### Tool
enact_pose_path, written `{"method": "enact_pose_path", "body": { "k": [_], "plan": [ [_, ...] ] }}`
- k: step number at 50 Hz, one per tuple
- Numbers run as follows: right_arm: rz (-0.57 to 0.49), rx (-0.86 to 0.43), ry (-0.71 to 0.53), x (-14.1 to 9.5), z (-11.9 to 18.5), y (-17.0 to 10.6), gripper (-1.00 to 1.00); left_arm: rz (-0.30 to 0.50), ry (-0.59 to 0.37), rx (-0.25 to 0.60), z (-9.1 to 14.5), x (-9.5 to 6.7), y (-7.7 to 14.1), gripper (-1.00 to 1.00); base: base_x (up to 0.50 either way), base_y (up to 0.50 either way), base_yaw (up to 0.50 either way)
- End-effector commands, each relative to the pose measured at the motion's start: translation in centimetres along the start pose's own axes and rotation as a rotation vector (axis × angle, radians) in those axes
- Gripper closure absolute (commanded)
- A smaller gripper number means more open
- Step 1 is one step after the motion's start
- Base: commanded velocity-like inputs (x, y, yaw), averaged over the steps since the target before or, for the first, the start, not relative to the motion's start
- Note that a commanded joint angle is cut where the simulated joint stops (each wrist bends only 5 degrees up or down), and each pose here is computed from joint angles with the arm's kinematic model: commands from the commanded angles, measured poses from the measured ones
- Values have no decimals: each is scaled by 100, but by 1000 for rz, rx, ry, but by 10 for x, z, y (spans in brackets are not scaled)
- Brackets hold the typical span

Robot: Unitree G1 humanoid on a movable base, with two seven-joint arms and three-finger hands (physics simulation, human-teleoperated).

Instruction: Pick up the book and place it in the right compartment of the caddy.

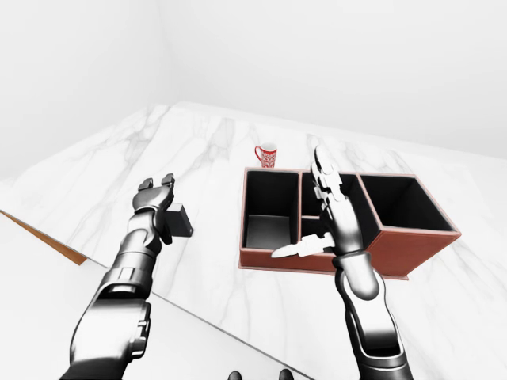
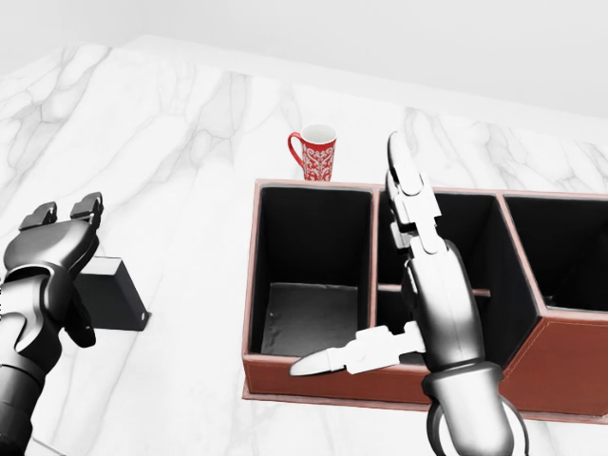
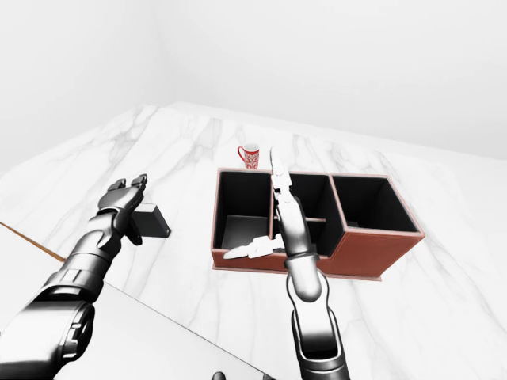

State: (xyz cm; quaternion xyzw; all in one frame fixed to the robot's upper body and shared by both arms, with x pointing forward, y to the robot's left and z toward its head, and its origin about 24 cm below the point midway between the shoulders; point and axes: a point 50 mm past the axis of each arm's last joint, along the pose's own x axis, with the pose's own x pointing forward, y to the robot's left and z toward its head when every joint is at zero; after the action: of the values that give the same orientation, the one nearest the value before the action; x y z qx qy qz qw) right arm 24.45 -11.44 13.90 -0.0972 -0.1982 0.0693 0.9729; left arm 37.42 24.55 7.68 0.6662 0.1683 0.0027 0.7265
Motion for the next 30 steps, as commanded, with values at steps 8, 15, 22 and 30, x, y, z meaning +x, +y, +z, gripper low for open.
{"method": "enact_pose_path", "body": {
  "k": [8,15,22,30],
  "plan": [
    [5,3,1,-1,-1,1,-100,-9,34,30,1,6,-5,-100,0,0,0],
    [7,4,2,-2,-2,2,-100,-14,40,27,1,7,-6,-100,0,0,0],
    [9,3,2,-3,-3,3,-100,-9,40,25,5,8,-6,-100,0,0,0],
    [6,4,0,-3,-2,2,-100,-18,36,36,7,7,-13,-100,0,0,0]
  ]
}}
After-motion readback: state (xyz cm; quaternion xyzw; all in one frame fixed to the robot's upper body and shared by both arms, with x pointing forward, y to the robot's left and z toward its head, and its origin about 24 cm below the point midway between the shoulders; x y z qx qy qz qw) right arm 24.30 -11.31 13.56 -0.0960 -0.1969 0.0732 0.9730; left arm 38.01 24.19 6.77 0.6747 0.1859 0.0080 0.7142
